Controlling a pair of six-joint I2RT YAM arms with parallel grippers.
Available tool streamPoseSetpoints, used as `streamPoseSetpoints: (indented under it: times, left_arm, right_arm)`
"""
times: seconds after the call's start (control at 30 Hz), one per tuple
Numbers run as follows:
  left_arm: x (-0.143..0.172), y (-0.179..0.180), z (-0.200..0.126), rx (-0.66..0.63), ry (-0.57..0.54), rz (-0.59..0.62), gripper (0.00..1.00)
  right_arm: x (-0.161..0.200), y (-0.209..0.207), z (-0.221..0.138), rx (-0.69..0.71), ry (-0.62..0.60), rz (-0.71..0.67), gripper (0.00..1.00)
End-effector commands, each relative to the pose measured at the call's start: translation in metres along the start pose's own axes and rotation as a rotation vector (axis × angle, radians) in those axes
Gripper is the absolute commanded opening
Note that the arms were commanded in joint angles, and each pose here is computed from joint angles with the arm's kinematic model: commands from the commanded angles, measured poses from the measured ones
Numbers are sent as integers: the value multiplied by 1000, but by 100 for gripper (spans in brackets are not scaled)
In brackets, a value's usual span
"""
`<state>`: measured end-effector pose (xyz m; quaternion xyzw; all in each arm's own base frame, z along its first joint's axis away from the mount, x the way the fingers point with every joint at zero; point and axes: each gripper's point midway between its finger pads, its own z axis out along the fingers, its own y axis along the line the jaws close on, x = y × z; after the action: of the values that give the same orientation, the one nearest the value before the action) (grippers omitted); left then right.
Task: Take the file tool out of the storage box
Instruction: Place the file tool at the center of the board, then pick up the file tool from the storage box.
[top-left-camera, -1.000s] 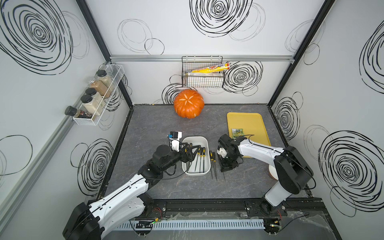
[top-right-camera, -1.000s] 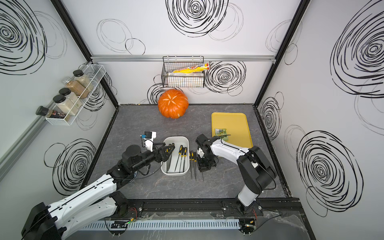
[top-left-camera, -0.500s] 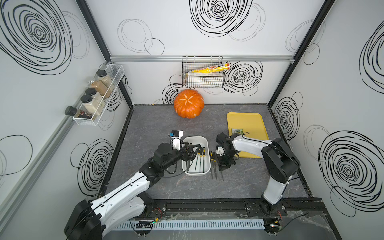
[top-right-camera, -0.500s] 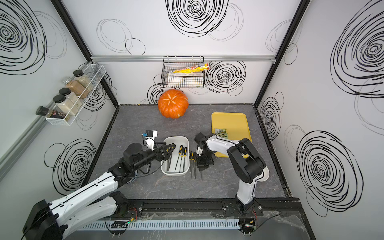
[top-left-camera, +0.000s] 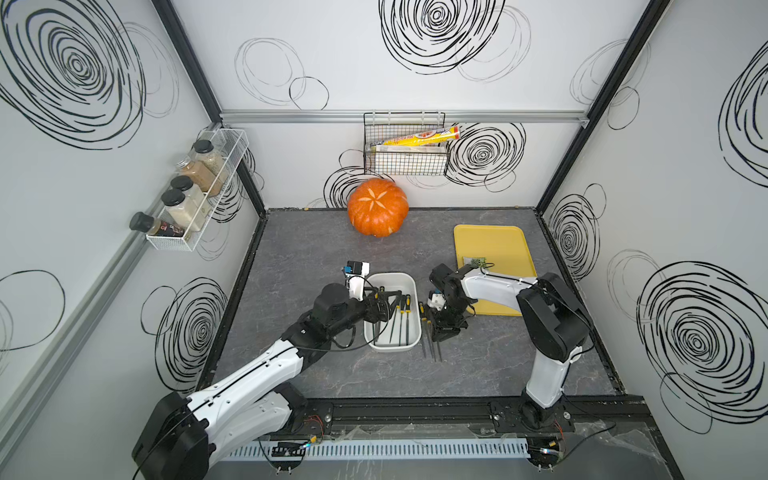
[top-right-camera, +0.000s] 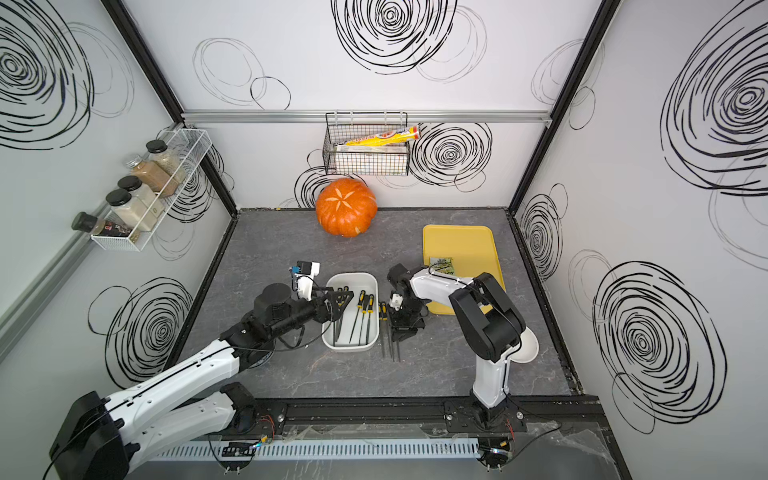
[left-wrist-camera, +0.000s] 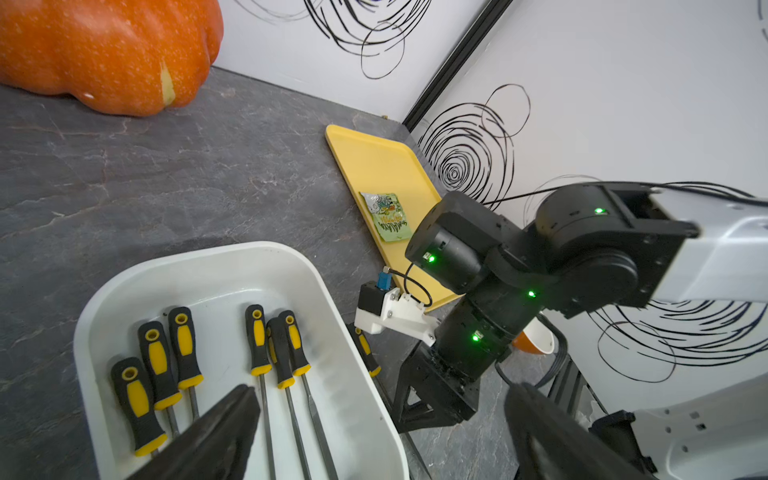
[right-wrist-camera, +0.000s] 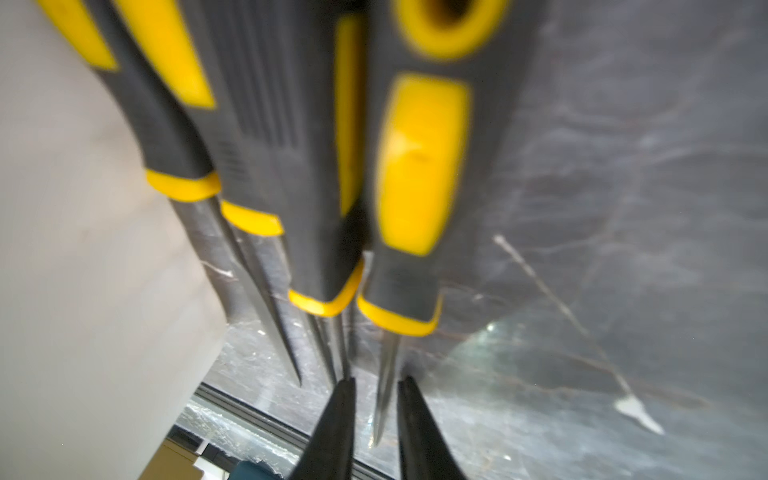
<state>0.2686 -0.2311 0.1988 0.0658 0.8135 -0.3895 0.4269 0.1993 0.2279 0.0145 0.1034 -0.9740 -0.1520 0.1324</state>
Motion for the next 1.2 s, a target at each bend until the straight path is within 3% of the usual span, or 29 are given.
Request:
streamPoseSetpoints:
  times: [0.0, 0.23, 0.3, 0.47, 0.7, 0.93, 1.07, 1.17]
  left_arm:
    - [-6, 3, 7, -38, 17, 11, 98]
    - [18, 39, 29, -221, 147, 23, 84]
    - [32, 49, 42, -259, 220, 29, 79]
    - [58, 63, 72, -306, 363, 69, 57]
    - [66, 94, 95, -439, 421, 118, 52]
    - [68, 105, 116, -467, 439, 169, 48]
    - [77, 118, 123, -478, 485, 147, 35]
    - [81, 126, 128, -503, 507, 142, 35]
  right_arm:
    - [-1, -16, 8, 60, -14, -10, 27]
    - [-8, 0, -30, 21, -173, -62, 29]
    - [-10, 7, -53, 1, -269, -86, 29]
    - [-15, 21, -108, -40, -529, -145, 30]
    - [-20, 42, -155, -188, -889, -274, 29]
    - [-21, 34, -155, -180, -1010, -327, 29]
    - [-20, 26, -146, -160, -1039, -348, 28]
    - [-18, 27, -149, -172, -1055, -351, 29]
